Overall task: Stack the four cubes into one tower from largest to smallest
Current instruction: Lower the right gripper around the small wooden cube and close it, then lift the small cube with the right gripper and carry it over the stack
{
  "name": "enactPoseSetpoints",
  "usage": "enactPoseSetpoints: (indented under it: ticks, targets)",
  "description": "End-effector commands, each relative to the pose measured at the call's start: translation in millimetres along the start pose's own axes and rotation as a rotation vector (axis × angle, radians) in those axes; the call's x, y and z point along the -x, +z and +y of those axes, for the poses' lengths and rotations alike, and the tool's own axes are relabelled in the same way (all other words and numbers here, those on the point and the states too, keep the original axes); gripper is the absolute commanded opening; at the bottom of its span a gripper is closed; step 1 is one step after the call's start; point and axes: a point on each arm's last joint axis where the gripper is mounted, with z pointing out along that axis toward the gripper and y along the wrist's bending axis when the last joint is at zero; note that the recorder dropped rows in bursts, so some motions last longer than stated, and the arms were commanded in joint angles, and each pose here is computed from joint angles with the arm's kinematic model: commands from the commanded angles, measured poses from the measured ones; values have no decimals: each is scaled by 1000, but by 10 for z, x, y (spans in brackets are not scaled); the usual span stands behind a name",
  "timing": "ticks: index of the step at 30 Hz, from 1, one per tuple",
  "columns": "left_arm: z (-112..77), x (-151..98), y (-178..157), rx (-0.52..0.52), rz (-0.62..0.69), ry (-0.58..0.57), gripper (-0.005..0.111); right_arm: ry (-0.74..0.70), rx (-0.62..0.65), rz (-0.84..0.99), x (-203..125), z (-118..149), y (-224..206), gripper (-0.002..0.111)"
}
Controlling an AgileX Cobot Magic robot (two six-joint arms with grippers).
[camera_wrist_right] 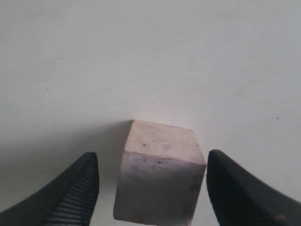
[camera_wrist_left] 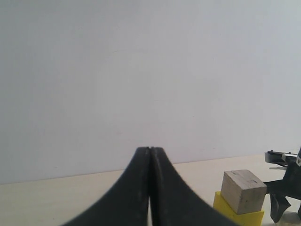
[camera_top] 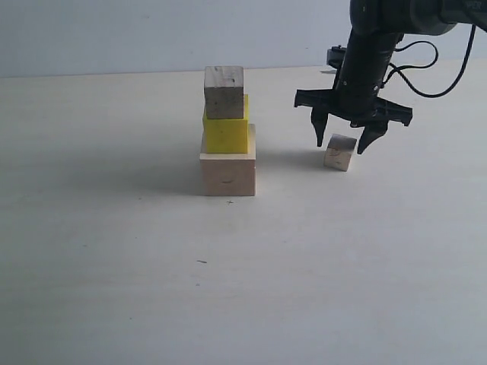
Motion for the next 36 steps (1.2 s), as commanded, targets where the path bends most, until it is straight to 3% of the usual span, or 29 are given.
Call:
enactPoseSetpoints:
  ticks: [1,14,16,26,36]
  targets:
    - [-10,-1,-2,-10,-1,-10,0,-7,-7,13,-6,-3,82,63]
    - [-10,-1,-2,-10,-1,-10,0,-8,-13,19,-6,-7,123,61]
    - [-10,-1,-2,-10,-1,-10,0,-8,-13,19,-6,-7,123,55]
    - [-10,-1,-2,-10,-1,-10,0,-48,-2,2,10,4,123,1]
    - [-9,-1,-2,-8,-1,-10,0,-366,-57,-110,63,-63,-238,0]
